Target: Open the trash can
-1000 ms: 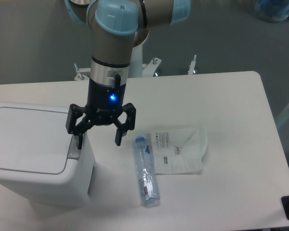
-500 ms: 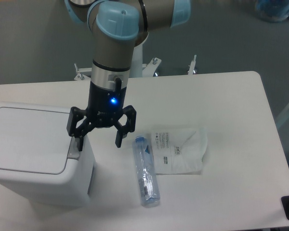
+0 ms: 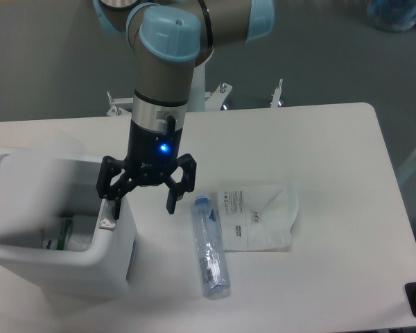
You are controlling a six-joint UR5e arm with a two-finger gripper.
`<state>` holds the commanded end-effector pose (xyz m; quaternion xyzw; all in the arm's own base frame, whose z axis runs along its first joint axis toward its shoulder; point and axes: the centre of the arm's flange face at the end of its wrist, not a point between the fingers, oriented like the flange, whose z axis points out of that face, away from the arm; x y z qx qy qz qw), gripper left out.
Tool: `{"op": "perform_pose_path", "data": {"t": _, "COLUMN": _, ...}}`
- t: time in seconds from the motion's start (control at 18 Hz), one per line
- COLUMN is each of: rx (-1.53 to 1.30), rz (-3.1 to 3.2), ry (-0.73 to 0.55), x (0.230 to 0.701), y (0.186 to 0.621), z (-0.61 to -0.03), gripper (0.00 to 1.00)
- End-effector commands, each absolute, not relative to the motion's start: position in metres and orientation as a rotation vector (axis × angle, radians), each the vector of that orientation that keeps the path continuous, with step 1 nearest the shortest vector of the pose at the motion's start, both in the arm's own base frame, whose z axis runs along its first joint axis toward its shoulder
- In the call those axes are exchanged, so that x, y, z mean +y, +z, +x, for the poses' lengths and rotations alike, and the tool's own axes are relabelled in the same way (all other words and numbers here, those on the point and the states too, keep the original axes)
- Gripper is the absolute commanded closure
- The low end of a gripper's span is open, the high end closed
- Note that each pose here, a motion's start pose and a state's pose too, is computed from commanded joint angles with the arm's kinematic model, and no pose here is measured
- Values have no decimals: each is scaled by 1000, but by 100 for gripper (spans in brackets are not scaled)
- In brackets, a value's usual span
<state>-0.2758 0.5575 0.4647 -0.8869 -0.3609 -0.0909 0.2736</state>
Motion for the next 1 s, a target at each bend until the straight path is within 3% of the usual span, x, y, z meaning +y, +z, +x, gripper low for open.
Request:
{"op": "perform_pose_path", "data": {"t": 0.56, "rx": -874, "rz": -2331, "ry": -142, "x": 541, "y": 515, "z": -293, "gripper": 0}}
{"op": "perform_pose_path", "data": {"t": 1.0, "rx": -724, "rz": -2361, "ry": 78, "x": 488, "y": 538, "z": -353, "gripper": 0}}
